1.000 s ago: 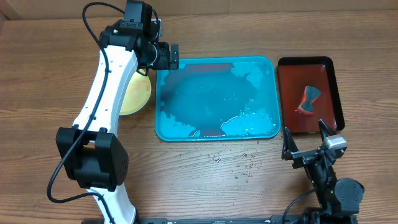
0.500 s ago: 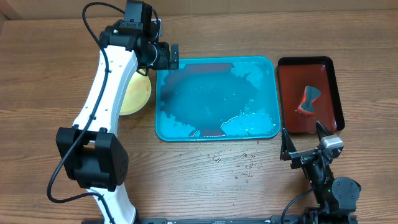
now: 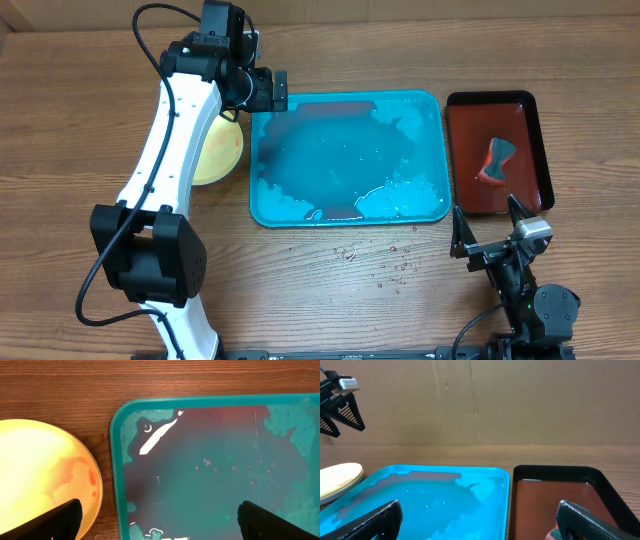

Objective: Clean dirty plates on tray and stack at the side

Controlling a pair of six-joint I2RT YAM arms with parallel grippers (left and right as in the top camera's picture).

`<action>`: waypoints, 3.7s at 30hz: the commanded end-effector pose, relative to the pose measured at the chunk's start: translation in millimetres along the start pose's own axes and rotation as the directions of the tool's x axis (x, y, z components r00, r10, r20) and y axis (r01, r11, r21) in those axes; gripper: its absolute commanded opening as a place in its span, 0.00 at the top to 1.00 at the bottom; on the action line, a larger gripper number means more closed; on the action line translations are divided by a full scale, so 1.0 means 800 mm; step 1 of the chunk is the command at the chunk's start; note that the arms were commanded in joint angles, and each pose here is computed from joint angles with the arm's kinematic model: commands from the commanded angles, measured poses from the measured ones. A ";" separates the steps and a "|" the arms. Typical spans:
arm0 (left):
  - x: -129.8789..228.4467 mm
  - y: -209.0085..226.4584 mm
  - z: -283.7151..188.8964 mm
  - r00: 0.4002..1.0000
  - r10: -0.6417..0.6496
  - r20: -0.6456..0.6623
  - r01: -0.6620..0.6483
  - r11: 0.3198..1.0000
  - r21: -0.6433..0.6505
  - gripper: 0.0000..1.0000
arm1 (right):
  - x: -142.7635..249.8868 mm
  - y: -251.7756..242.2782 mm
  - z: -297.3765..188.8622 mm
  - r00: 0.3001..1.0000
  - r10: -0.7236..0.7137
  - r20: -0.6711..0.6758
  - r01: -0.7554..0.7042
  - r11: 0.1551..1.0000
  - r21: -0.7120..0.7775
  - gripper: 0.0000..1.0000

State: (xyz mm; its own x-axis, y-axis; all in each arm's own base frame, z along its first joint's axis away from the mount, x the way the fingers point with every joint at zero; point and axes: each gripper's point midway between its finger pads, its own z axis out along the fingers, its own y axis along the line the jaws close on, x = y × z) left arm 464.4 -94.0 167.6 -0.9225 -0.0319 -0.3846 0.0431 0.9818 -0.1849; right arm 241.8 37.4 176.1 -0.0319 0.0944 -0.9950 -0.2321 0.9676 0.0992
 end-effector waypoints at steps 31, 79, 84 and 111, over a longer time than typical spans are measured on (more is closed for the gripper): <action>0.116 0.050 -0.164 0.736 0.207 0.645 -0.142 0.978 -0.151 0.00 | 0.001 0.000 0.000 1.000 0.007 0.009 -0.007 1.000 0.000 0.00; 0.253 0.115 -0.115 0.451 0.268 0.851 -0.051 0.960 -0.276 0.00 | 0.001 0.000 0.000 1.000 0.007 0.009 -0.007 1.000 0.000 0.00; 0.253 0.115 -0.115 0.451 0.268 0.851 -0.051 0.960 -0.276 0.00 | 0.001 0.000 0.000 1.000 0.007 0.009 -0.007 1.000 0.000 0.00; 0.253 0.115 -0.115 0.451 0.268 0.851 -0.051 0.960 -0.276 0.00 | 0.001 0.000 0.000 1.000 0.007 0.009 -0.007 1.000 0.000 0.00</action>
State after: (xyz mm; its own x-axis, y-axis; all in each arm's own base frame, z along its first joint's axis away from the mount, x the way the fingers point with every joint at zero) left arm 246.3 4.6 155.8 -0.0853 0.0761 -0.9934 -0.0044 0.9970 0.0767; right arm 241.7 37.4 176.6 -0.0303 0.0973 -0.9948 -0.2322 0.9673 0.1017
